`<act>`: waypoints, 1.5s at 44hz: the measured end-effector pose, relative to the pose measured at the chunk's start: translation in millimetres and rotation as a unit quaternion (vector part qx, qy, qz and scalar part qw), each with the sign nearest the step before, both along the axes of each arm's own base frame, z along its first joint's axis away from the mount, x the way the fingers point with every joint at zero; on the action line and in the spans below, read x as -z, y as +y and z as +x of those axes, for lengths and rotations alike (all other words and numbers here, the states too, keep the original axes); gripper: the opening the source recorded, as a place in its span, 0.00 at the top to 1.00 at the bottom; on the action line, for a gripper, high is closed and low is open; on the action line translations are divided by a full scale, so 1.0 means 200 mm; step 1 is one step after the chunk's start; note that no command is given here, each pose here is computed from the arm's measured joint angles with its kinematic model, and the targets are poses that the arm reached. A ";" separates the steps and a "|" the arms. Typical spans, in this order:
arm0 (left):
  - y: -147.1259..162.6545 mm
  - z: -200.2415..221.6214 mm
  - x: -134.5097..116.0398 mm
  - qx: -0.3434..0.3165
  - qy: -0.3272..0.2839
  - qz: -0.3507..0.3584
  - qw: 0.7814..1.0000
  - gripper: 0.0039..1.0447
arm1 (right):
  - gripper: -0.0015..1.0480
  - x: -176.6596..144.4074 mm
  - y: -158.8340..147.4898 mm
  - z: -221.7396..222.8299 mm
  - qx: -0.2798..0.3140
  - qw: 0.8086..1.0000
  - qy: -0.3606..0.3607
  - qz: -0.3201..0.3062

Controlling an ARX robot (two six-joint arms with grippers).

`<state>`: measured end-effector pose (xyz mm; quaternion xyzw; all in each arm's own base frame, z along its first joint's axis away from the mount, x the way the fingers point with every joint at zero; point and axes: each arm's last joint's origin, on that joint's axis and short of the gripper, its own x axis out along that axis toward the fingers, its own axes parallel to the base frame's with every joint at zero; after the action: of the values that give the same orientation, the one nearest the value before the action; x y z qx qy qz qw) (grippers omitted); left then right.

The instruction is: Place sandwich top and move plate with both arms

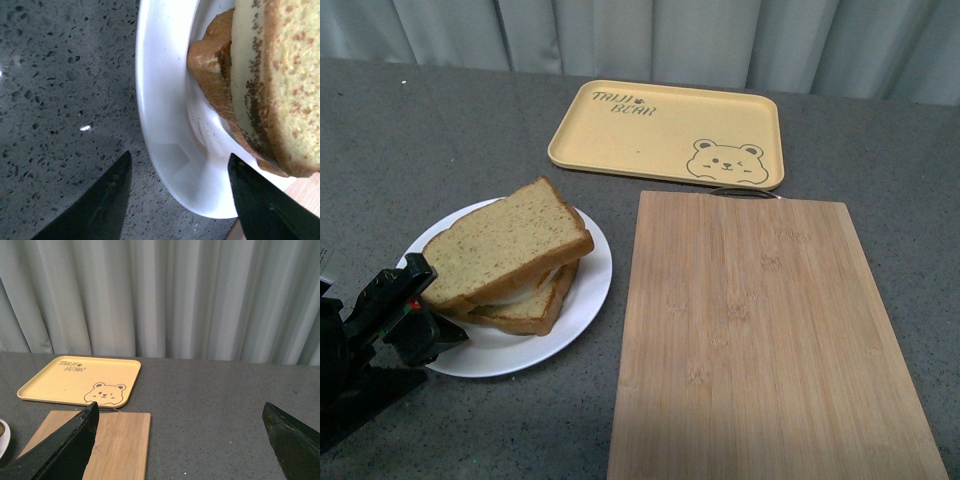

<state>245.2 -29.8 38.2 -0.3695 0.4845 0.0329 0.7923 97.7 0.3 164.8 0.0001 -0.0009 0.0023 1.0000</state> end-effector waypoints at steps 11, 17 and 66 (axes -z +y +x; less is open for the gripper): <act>0.01 0.06 0.02 -0.029 -0.002 -0.051 0.998 0.89 | 0.09 0.00 0.00 0.00 0.000 1.000 0.000 0.000; 0.04 0.08 0.01 -0.045 -0.014 -0.085 0.995 0.96 | 0.09 0.00 0.00 0.00 0.000 1.000 0.000 0.000; -0.52 0.80 -0.19 -0.062 -0.122 -0.258 0.956 0.97 | 0.09 0.00 0.00 0.00 0.000 1.000 0.000 0.000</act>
<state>405.9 -134.8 76.2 -0.5921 0.3524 -0.0893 0.7192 97.7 0.3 164.8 0.0001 -0.0009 0.0023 1.0000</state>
